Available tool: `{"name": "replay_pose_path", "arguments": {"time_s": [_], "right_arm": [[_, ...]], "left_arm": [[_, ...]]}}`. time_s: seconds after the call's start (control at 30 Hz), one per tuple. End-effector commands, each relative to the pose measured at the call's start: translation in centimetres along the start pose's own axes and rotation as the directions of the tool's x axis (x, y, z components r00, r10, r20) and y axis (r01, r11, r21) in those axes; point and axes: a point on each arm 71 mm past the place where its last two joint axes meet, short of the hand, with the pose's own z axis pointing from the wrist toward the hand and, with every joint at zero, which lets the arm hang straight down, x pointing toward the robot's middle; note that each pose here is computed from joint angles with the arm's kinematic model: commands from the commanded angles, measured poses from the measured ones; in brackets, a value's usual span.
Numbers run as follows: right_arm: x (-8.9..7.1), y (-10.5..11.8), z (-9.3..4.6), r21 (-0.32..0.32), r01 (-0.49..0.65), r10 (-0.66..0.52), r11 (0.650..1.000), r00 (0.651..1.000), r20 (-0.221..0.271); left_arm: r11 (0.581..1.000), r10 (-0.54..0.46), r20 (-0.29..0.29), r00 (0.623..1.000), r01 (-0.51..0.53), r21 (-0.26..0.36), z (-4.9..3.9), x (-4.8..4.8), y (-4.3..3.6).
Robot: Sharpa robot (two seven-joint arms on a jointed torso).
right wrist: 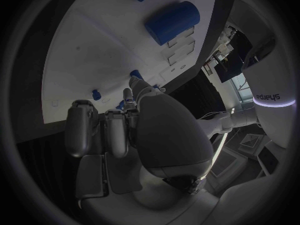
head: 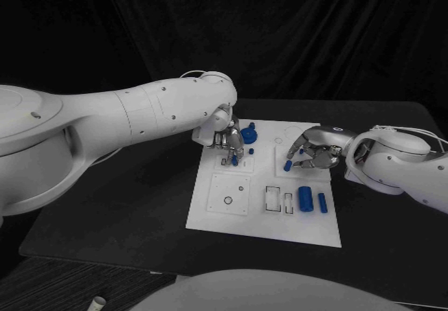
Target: Assemble the parts on the task board
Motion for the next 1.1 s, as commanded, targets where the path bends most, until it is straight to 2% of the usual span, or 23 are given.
{"name": "replay_pose_path", "arguments": {"time_s": [0.03,0.47,1.1], "right_arm": [[0.19,-0.13,0.0,0.02,0.004,-0.004,1.0,1.0,-0.013],[0.17,-0.1,0.02,0.02,0.004,-0.004,1.0,1.0,-0.01],[0.2,-0.07,0.04,0.018,0.004,-0.004,1.0,1.0,-0.011]], "left_arm": [[0.999,0.009,-0.016,1.0,-0.01,-0.039,0.05,0.22,0.06],[1.0,0.013,-0.018,1.0,-0.013,-0.025,0.13,0.25,-0.27],[0.999,0.021,-0.035,0.999,-0.022,-0.031,0.28,0.5,-0.02]]}}
